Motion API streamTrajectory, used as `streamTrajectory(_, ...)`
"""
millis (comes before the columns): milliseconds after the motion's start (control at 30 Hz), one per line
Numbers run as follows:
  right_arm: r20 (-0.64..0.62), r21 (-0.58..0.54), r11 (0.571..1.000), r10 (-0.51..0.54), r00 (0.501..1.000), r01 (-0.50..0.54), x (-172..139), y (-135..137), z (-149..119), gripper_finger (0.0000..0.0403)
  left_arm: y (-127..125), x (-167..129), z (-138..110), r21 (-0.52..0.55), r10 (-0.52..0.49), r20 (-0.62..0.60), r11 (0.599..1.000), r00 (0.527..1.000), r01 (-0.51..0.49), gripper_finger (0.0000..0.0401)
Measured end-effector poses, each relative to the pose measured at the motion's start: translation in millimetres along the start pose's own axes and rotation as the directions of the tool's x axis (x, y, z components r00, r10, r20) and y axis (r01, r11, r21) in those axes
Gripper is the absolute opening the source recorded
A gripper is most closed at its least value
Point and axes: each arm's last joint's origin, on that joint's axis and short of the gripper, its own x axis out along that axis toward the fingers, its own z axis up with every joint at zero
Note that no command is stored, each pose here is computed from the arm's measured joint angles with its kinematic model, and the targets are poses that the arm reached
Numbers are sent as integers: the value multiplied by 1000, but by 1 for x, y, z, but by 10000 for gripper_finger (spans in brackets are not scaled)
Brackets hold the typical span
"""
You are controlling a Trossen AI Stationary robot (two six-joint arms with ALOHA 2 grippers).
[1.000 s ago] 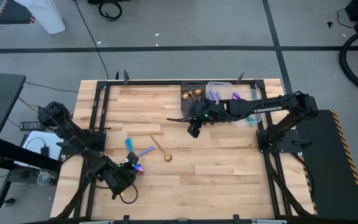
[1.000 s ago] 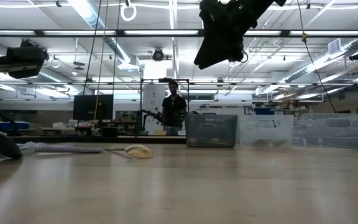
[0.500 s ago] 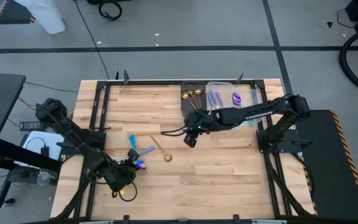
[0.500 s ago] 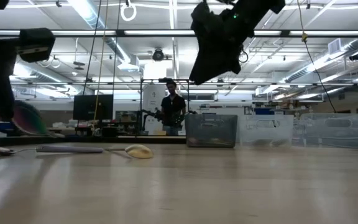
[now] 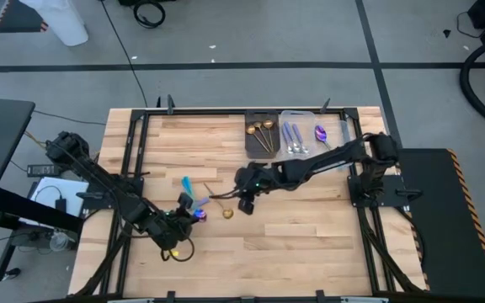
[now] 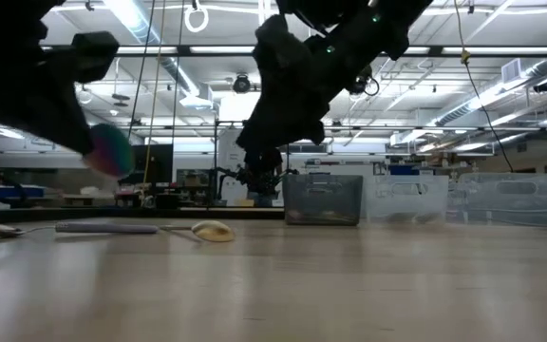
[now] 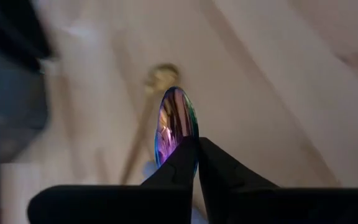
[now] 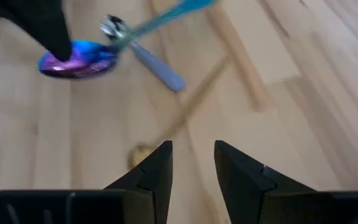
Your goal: Sort silverware by color (type)
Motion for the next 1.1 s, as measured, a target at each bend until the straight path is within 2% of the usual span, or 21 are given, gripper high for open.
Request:
streamTrajectory(167,55,-94,996,14,998,-9,10,13,-4,129,9,3,7,-34,119,42,992,992,-118,19)
streamTrajectory(300,116,-163,986,-4,993,23,8,20,-1,129,19,3,13,-59,165,92,985,982,-160,18)
streamTrajectory(400,157,-207,978,11,988,22,7,24,2,129,26,-1,17,-76,184,136,982,974,-174,18)
streamTrajectory(600,169,-306,952,21,985,33,6,27,2,142,48,-15,24,-182,244,226,962,943,-205,17)
streamTrajectory(800,204,-381,922,11,979,69,6,21,8,179,62,-26,28,-255,257,299,949,919,-183,17)
streamTrajectory(967,271,-418,902,10,962,109,6,12,18,221,63,-19,19,-292,299,406,938,863,-187,16)
streamTrajectory(1100,292,-474,870,7,956,138,6,7,22,240,70,-18,6,-367,382,467,904,797,-218,16)
